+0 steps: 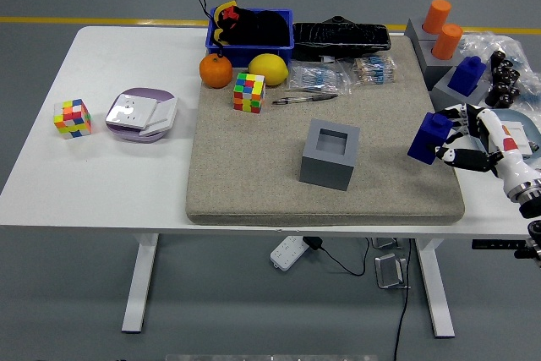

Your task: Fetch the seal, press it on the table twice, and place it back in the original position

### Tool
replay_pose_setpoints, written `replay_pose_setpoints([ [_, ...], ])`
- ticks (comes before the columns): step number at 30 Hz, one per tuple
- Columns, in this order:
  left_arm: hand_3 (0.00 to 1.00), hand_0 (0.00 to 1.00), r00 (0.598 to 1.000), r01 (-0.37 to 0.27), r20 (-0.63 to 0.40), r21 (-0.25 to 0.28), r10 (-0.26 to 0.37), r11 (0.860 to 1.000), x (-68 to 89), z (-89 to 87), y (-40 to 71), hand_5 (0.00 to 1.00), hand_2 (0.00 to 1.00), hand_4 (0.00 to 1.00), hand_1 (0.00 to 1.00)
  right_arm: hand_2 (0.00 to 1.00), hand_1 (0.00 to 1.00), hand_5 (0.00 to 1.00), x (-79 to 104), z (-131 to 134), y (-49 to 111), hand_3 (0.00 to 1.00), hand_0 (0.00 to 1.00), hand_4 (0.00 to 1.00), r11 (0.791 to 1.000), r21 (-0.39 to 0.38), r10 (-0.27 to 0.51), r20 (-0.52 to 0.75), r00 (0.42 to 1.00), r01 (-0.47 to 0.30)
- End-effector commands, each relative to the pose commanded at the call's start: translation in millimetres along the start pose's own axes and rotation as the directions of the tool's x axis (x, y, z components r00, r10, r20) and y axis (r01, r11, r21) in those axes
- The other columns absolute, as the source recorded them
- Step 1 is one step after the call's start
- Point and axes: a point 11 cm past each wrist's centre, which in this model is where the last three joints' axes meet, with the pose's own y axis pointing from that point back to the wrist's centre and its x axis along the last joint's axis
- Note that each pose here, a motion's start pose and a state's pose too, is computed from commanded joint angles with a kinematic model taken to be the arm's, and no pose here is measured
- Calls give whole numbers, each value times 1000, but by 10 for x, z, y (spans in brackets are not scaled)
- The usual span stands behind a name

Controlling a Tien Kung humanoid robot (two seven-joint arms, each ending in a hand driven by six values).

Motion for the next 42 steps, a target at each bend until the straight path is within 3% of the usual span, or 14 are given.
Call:
replay_pose_setpoints([
  [12, 834, 814, 1000, 1, 3, -2, -1, 1000, -8, 13, 0, 400, 785, 792, 813, 337, 321, 2, -207, 206, 17, 343, 387, 653, 996, -63, -63, -21, 998, 62],
  [23, 835, 814, 1000, 3, 2, 0, -3, 1000, -14, 4, -2, 402, 786, 792, 814, 337, 321, 2, -213, 217, 22, 342, 386, 655, 995, -66, -71, -26, 997, 69],
  [35, 836, 814, 1000, -2, 4, 0, 2, 1000, 17, 4, 4, 400, 787, 793, 813, 336, 321, 2, 70, -405, -198, 343, 386, 656, 995, 100, -5, 4, 1000, 4],
  [42, 835, 814, 1000, -3, 6, 3, 3, 1000, 23, -9, 4, 404, 787, 793, 813, 336, 322, 2, -119, -781, -300, 342, 386, 656, 982, 181, -60, 43, 997, 52],
])
